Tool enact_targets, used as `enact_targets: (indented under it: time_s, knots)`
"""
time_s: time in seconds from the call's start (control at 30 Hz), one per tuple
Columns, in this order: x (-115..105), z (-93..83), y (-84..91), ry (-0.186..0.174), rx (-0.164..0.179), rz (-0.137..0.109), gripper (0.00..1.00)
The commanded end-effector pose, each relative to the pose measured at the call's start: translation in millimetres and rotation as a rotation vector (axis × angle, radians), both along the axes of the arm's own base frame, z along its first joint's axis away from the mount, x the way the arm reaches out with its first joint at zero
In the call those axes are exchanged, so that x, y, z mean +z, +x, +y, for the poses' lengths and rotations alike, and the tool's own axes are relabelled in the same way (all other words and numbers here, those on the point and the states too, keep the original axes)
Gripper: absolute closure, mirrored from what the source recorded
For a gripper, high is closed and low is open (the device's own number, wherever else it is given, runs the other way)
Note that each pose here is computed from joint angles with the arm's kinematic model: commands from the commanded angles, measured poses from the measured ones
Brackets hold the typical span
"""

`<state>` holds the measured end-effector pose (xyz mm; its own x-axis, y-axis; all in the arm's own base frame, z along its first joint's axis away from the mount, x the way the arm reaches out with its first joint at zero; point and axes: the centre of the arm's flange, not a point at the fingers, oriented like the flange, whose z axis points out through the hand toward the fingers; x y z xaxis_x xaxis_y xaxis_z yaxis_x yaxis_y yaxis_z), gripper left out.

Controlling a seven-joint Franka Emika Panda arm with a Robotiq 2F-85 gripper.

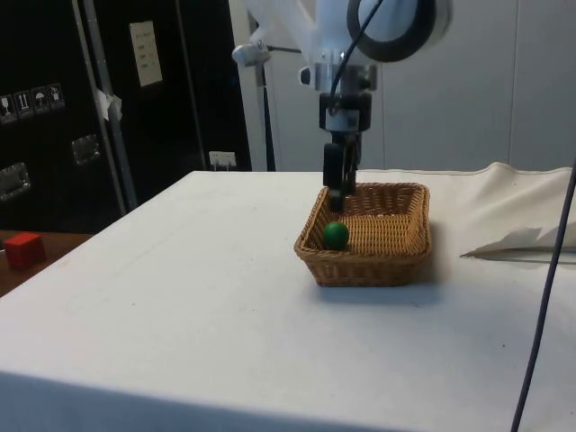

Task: Pick up the ball and place it into the basket.

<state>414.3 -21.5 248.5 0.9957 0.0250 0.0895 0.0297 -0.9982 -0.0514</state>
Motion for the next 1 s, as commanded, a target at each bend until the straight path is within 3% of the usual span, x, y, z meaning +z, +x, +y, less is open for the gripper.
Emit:
enact_targets:
  time_s: [0.0,0.07,0.1,0.27,0.3,0.33,0.6,0.63,0.67,0.87,0.9,0.97]
  knots:
    - [1.9,0.0,3.4,-0.014,-0.006,0.005,0.00]
    - [3.1,1.5,0.6,0.002,-0.001,-0.003,0.00]
    - [7.7,3.3,4.2,-0.011,-0.008,0.003,0.00]
    - [27.1,14.6,9.8,-0.006,-0.004,-0.006,0.00]
    - [25.6,14.5,6.3,0.010,0.001,-0.011,0.00]
    - [29.8,16.1,10.5,-0.006,-0.003,-0.007,0.00]
    - [52.4,28.8,23.4,-0.017,0.007,-0.002,0.00]
    - [52.2,28.7,21.1,-0.001,0.010,-0.009,0.00]
    - [54.4,29.6,25.0,-0.018,0.007,-0.002,0.00]
    - [71.9,36.2,39.6,-0.029,0.005,0.003,0.00]
    - [72.2,36.3,37.1,-0.014,0.012,-0.002,0.00]
    - [76.7,38.3,43.3,-0.032,0.006,0.003,0.00]
